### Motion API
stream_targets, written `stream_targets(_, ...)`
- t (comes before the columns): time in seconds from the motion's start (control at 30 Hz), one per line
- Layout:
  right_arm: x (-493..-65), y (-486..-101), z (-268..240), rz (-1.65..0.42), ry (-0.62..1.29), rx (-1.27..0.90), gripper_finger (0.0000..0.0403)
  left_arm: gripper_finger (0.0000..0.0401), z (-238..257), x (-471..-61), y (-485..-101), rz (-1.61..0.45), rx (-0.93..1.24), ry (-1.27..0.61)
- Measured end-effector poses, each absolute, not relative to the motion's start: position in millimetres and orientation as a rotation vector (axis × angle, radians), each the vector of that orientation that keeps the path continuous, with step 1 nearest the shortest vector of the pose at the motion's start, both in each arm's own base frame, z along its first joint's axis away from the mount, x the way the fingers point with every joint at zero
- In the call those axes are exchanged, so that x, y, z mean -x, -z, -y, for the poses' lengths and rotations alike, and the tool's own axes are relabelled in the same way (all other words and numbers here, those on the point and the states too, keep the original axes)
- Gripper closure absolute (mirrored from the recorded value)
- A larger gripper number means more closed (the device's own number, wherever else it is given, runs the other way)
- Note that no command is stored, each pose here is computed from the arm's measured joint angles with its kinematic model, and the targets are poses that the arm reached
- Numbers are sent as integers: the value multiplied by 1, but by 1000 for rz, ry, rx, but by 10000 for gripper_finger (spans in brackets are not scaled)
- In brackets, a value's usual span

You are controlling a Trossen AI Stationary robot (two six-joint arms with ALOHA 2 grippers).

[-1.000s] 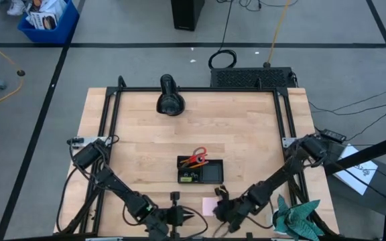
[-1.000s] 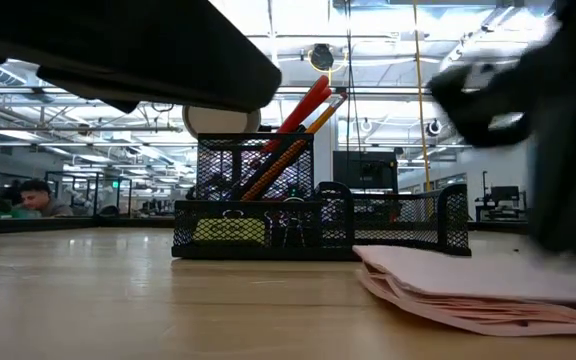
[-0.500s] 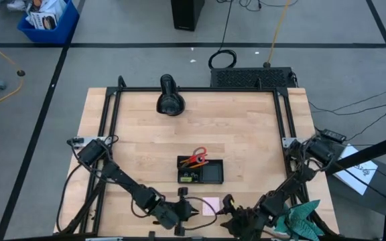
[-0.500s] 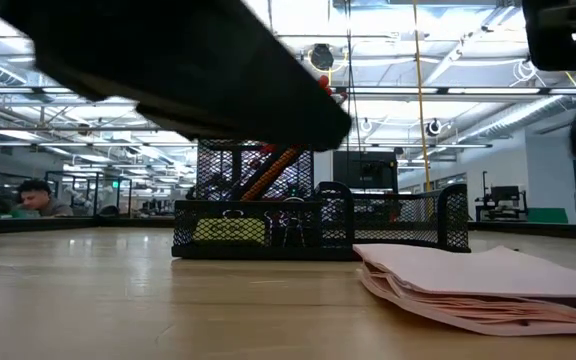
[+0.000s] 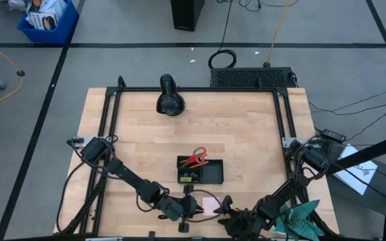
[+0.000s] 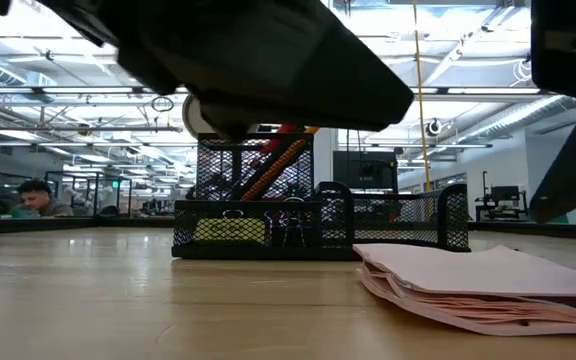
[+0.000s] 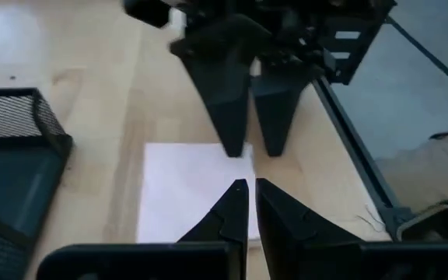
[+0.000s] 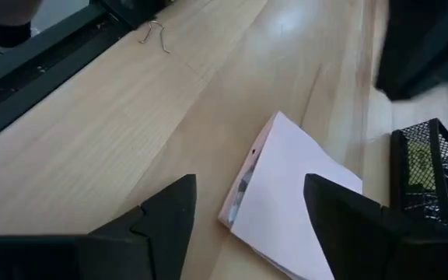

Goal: Pick and place office supplies into organizer
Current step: Put the pink sticky notes into the desk organizer

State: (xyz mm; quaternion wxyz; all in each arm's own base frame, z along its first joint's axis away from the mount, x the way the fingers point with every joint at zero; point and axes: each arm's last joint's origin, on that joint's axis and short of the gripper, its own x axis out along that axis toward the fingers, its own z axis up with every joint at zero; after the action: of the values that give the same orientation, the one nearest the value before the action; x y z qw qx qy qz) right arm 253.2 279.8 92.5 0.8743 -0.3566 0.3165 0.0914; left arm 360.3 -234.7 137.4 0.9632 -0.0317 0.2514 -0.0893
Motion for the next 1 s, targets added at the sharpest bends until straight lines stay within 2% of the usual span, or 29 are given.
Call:
stream_targets(0.2,-253,-89,-278,-677,-192,766,192,371,226,-367,-130,-532,85,194)
stream_targets(0.43,-251,-86,-275,-714,-170,767,204,371,216,-376,-94,-614,142,161)
stream_targets(0.77,-252,-81,-262,-783,-120,815,206,371,217,-383,-89,-651,186,197)
stream_targets(1.0,-254,-81,-260,-795,-112,809,233,371,214,-382,-87,-680,193,187)
